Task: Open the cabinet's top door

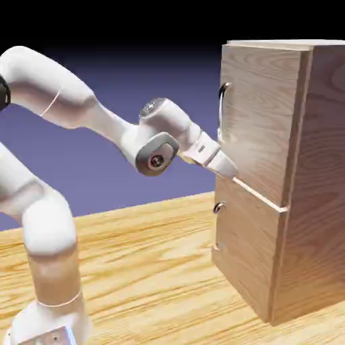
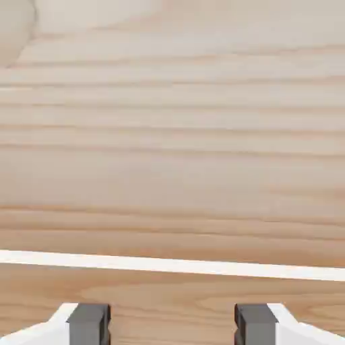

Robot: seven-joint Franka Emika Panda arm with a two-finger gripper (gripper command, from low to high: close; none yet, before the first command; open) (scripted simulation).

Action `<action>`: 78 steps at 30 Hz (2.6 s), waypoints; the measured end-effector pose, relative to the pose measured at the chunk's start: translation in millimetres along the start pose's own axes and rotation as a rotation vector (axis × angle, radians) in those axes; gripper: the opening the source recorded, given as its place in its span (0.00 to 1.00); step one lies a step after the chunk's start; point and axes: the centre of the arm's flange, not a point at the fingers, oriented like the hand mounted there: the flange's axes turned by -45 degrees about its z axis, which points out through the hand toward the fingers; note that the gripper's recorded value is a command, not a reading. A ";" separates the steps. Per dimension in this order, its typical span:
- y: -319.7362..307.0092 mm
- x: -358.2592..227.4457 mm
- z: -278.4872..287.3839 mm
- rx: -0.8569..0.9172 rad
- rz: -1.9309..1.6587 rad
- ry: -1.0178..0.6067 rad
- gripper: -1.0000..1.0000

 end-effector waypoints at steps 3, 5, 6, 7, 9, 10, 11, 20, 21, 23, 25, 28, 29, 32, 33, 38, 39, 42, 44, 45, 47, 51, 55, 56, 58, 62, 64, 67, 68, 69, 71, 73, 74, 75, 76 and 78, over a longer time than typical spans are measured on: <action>6.0 8.2 -13.2 -0.004 0.023 0.035 0.50; 9.4 12.8 -21.9 -0.006 0.037 0.058 0.50; 10.9 14.8 -26.2 -0.007 0.044 0.070 0.50; 12.3 16.7 -30.6 -0.007 0.050 0.083 0.50; 14.6 20.0 -39.1 -0.008 0.063 0.107 0.50; 15.5 21.5 -43.3 -0.009 0.068 0.120 0.50; 16.3 22.8 -47.4 -0.009 0.073 0.132 0.50; 16.7 29.0 -80.5 -0.010 0.108 0.252 0.50; 16.0 29.2 -83.6 -0.010 0.111 0.266 0.50; 14.1 29.3 -89.5 -0.010 0.115 0.294 0.50; 11.7 29.1 -94.7 -0.010 0.117 0.322 0.50; 7.0 28.2 -101.5 -0.012 0.119 0.365 0.50; 5.2 27.8 -103.4 -0.012 0.119 0.380 0.50; -0.9 26.4 -108.1 -0.014 0.118 0.424 0.50; -3.1 25.8 -109.3 -0.015 0.117 0.439 0.50; -15.8 22.4 -112.6 -0.022 0.109 0.513 0.50; -18.6 21.6 -112.7 -0.024 0.106 0.528 0.50; -27.3 19.2 -111.8 -0.031 0.098 0.572 0.50; -33.3 17.5 -110.2 -0.037 0.091 0.602 0.50; -36.4 16.6 -109.1 -0.040 0.088 0.617 0.50; -42.6 14.8 -106.3 -0.047 0.080 0.646 0.50; -55.1 11.1 -98.4 -0.064 0.063 0.703 0.50; -63.6 8.4 -91.1 -0.078 0.051 0.742 0.50; -63.4 15.5 -83.9 -0.079 0.050 0.742 0.50; -62.1 28.5 -70.0 -0.079 0.049 0.742 0.50; -59.1 42.1 -54.3 -0.078 0.051 0.742 0.00; -55.2 36.8 -60.0 -0.048 0.039 0.743 0.00; -42.0 21.3 -76.6 0.042 0.003 0.743 0.00; -37.3 16.5 -81.6 0.070 -0.008 0.743 0.00; -32.5 12.0 -86.3 0.098 -0.018 0.744 0.00; -22.9 3.5 -95.4 0.152 -0.039 0.743 0.00; -13.0 -4.3 -103.5 0.202 -0.059 0.743 0.00; -8.0 -7.9 -107.4 0.227 -0.068 0.742 0.00; -3.0 -11.4 -111.0 0.251 -0.078 0.742 0.00; 2.1 -14.7 -114.5 0.275 -0.087 0.741 0.00; 12.2 -20.9 -121.0 0.321 -0.105 0.740 0.00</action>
